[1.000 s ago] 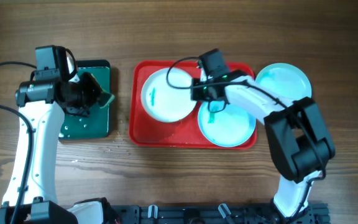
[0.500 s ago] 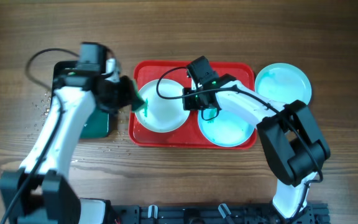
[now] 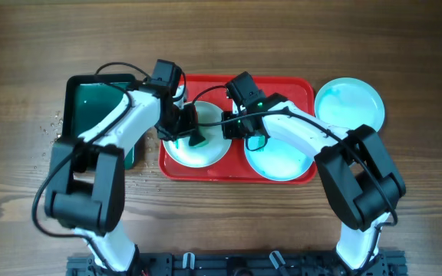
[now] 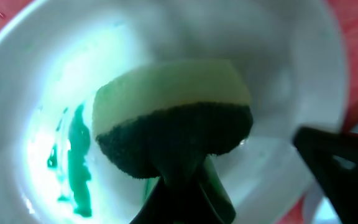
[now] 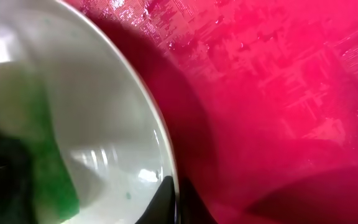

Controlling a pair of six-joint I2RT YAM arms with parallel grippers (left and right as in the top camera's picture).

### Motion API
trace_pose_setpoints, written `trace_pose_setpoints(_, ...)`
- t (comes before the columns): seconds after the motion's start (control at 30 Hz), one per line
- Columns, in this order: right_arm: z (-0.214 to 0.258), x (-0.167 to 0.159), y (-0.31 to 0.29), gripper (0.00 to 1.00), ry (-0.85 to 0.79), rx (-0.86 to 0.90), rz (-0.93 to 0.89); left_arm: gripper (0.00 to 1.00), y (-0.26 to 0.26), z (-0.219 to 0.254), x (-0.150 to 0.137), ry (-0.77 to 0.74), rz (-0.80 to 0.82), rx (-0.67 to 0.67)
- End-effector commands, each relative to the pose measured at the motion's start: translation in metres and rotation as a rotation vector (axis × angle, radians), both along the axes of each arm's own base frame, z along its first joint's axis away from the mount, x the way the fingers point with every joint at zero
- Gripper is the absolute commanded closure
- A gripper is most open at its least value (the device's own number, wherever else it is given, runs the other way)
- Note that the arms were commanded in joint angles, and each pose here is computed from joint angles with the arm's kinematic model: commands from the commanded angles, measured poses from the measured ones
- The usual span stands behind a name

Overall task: Clean dirty plates on tray and stack at the side
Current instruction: 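Bring the sponge with the left gripper onto the held plate, then scrub the plate with the sponge while the right gripper holds it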

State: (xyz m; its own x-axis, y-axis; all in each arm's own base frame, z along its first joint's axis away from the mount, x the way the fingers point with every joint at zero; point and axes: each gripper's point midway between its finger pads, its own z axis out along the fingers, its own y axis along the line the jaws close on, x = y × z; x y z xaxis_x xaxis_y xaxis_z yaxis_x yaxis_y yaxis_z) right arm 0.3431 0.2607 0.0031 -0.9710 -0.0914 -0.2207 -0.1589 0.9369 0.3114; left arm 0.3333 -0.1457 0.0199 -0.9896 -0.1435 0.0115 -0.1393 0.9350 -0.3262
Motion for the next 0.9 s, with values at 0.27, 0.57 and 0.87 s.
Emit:
trace_pose_setpoints(0.27,-0.011,-0.009,-0.003,0.95,0.025,-0.036,0.016,0.96,0.112,-0.012,-0.008,0.004,0.038,0.641)
trace_pose_setpoints(0.57,-0.011,-0.007,-0.005,0.96,0.020,-0.049,0.007,0.96,0.080,0.032,0.009,-0.070,0.115,0.447)
trace_pose_setpoints(0.87,-0.011,-0.007,-0.005,0.96,0.020,-0.048,0.007,0.96,-0.029,0.034,0.014,-0.076,-0.050,-0.122)
